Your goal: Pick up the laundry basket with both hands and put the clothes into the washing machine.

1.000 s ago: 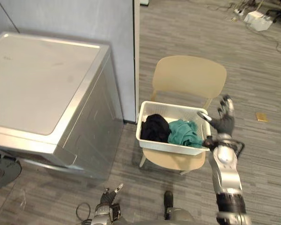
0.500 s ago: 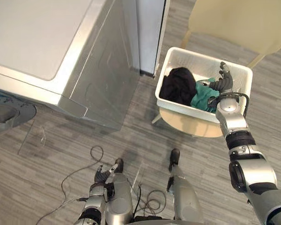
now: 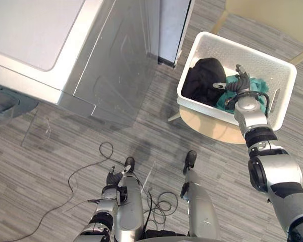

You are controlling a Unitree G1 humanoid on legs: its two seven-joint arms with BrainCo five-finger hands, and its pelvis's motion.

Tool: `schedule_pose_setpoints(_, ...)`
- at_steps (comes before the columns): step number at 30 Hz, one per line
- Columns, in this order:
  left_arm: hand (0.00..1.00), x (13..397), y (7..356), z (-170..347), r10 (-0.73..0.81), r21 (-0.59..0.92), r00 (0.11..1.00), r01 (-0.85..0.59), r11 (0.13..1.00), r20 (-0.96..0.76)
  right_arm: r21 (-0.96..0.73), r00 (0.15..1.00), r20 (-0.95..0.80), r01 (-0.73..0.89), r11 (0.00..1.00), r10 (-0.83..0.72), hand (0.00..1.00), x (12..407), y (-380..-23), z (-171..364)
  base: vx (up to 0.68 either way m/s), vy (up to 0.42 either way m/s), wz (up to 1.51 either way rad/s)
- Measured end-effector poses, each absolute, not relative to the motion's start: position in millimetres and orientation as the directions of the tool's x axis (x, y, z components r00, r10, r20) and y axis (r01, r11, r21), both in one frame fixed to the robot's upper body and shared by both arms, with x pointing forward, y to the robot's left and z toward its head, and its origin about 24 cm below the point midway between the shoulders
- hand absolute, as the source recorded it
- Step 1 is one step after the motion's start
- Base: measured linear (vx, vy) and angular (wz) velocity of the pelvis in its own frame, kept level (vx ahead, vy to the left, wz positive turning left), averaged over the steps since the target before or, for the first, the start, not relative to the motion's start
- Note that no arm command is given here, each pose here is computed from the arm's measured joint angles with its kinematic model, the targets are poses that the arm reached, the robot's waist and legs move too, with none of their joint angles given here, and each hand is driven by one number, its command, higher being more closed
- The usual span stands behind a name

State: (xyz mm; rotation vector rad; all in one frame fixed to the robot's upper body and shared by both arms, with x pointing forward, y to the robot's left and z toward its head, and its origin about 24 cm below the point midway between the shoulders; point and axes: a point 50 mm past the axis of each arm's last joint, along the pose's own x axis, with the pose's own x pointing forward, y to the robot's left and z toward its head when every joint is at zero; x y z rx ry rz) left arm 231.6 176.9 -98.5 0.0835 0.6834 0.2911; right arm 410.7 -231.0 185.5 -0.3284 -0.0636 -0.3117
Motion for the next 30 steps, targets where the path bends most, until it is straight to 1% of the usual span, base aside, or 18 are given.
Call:
schedule_pose_setpoints(8, 0.0, 248, 170, -87, 0.272, 0.133, 0.778, -0.239, 0.962, -0.567, -0.33, 0.938, 0.154, 0.344, 0.879, -0.31, 0.0, 413, -238, 208, 0.0, 0.029, 0.17)
schedule_pose_setpoints(14, 0.0, 258, 166, -76, 0.27, 0.081, 0.803, -0.269, 0.96, -0.531, -0.394, 0.934, 0.177, 0.355, 0.847, -0.309, 0.0, 413, -243, 214, 0.01, 0.025, 0.08)
schedule_pose_setpoints(17, 0.0, 265, 161, -69, 0.269, 0.034, 0.818, -0.293, 0.955, -0.508, -0.453, 0.926, 0.222, 0.375, 0.809, -0.304, 0.0, 410, -250, 228, -0.03, 0.048, 0.08)
schedule_pose_setpoints(21, 0.0, 275, 152, -57, 0.249, -0.003, 0.848, -0.283, 0.959, -0.467, -0.545, 0.917, 0.252, 0.399, 0.737, -0.31, 0.0, 406, -263, 235, -0.07, 0.069, 0.15)
schedule_pose_setpoints(23, 0.0, 278, 147, -52, 0.239, -0.032, 0.861, -0.282, 0.959, -0.449, -0.6, 0.909, 0.277, 0.416, 0.683, -0.311, 0.0, 403, -270, 241, -0.06, 0.059, 0.12)
schedule_pose_setpoints(24, 0.0, 279, 146, -51, 0.237, -0.036, 0.863, -0.281, 0.959, -0.445, -0.608, 0.909, 0.28, 0.417, 0.675, -0.31, 1.0, 402, -271, 242, -0.04, 0.052, 0.09)
schedule_pose_setpoints(26, 0.0, 282, 145, -49, 0.231, -0.048, 0.868, -0.28, 0.959, -0.44, -0.664, 0.911, 0.278, 0.41, 0.625, -0.303, 1.0, 401, -275, 241, -0.03, 0.043, 0.05)
schedule_pose_setpoints(27, 0.0, 283, 143, -48, 0.227, -0.059, 0.871, -0.279, 0.958, -0.437, -0.709, 0.915, 0.273, 0.4, 0.581, -0.296, 1.0, 400, -277, 240, -0.01, 0.031, 0.02)
schedule_pose_setpoints(28, 0.0, 284, 141, -46, 0.223, -0.07, 0.874, -0.279, 0.958, -0.432, -0.769, 0.916, 0.279, 0.393, 0.504, -0.288, 1.0, 399, -279, 240, 0.0, 0.0, 0.0)
schedule_pose_setpoints(30, 0.0, 284, 140, -46, 0.224, -0.079, 0.873, -0.285, 0.955, -0.433, -0.818, 0.913, 0.295, 0.394, 0.42, -0.282, 1.0, 398, -282, 243, 0.0, 0.0, 0.0)
